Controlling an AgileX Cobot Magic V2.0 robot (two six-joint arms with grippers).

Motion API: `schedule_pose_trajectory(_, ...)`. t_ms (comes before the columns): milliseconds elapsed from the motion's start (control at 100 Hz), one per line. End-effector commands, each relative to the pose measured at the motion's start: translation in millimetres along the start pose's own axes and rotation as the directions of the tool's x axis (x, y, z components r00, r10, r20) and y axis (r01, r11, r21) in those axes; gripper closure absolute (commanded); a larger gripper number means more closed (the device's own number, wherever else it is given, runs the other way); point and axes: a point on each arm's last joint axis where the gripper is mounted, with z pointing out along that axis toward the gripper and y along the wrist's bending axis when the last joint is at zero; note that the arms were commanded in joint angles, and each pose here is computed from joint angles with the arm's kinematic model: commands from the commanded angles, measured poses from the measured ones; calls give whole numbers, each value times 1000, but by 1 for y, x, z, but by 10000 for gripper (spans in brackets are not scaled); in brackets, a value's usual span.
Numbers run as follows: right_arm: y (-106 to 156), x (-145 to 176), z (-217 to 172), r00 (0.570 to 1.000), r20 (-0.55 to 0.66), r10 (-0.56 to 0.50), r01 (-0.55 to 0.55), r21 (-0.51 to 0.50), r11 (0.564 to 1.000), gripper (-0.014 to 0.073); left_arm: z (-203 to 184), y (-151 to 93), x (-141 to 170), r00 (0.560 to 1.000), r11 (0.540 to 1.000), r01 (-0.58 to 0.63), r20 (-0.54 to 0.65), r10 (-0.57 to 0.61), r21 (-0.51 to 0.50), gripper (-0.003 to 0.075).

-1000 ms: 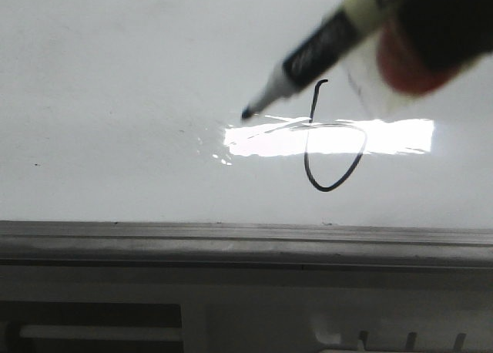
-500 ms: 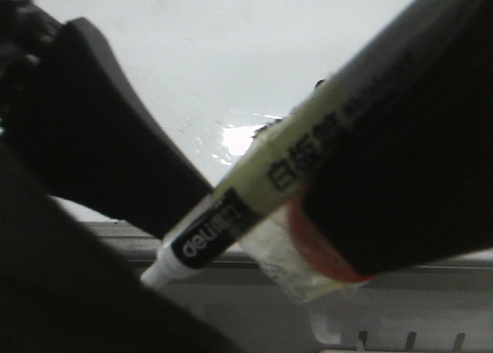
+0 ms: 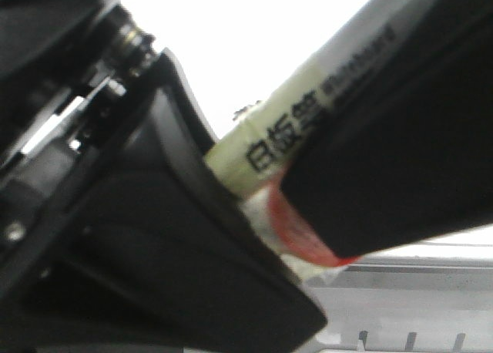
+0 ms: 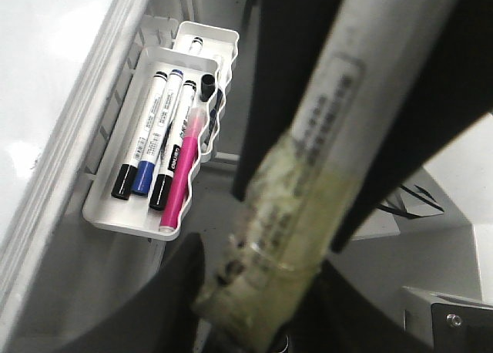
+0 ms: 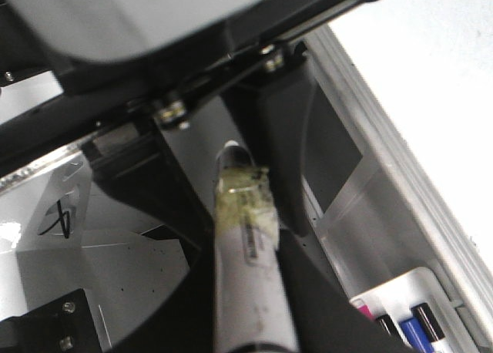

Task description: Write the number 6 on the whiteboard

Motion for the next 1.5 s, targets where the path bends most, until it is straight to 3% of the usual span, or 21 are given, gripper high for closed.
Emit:
schedule_pose_trajectory(0,0,-11,-7,998,62,-23,23,0,1000,641,-8,1,-16,996,1000,11,87,-8,-29,606)
schedule_pose_trajectory(170,-1,-7,-7,999,18,-32,31,12,999,641,-8,0,-15,997,1000,11,77,-10,-16,738)
schedule_pose_trajectory(360,-1,-7,-7,999,17,-32,31,12,999,641,-8,0,-15,997,1000,15,77,-13,-14,730)
schedule_pose_trajectory(460,-1,-7,-7,999,17,-32,31,12,999,641,-8,0,-15,997,1000,15,77,-13,-14,640)
schedule_pose_trajectory(600,-2,-5,-6,999,6,-32,32,14,999,641,-8,-1,-15,997,1000,16,78,-15,-13,431)
schedule_pose_trajectory(670,-2,-3,-6,999,-5,-32,32,17,999,641,-8,-1,-15,996,1000,24,81,-23,-10,410)
schedule_pose_trajectory(900,-2,-3,-6,999,-9,-32,32,18,999,641,-8,0,-16,995,999,32,92,-30,-16,475)
schedule_pose_trajectory(1040,-2,-3,-6,999,-5,-32,32,17,999,641,-8,0,-17,995,999,32,96,-30,-22,596)
schedule_pose_trajectory(1150,-2,-4,-6,999,-3,-32,32,16,999,641,-8,1,-18,994,999,33,106,-30,-33,737)
schedule_pose_trajectory(1230,-1,-5,-6,999,10,-33,32,13,999,635,-8,2,-18,994,999,34,109,-30,-37,739)
schedule_pose_trajectory(1350,-1,-8,-6,998,46,-35,35,5,999,528,-8,2,-18,993,999,34,110,-30,-38,739)
schedule_pose_trajectory(1490,-3,-10,-6,996,59,-73,71,31,997,232,-8,2,-18,993,999,34,112,-30,-40,739)
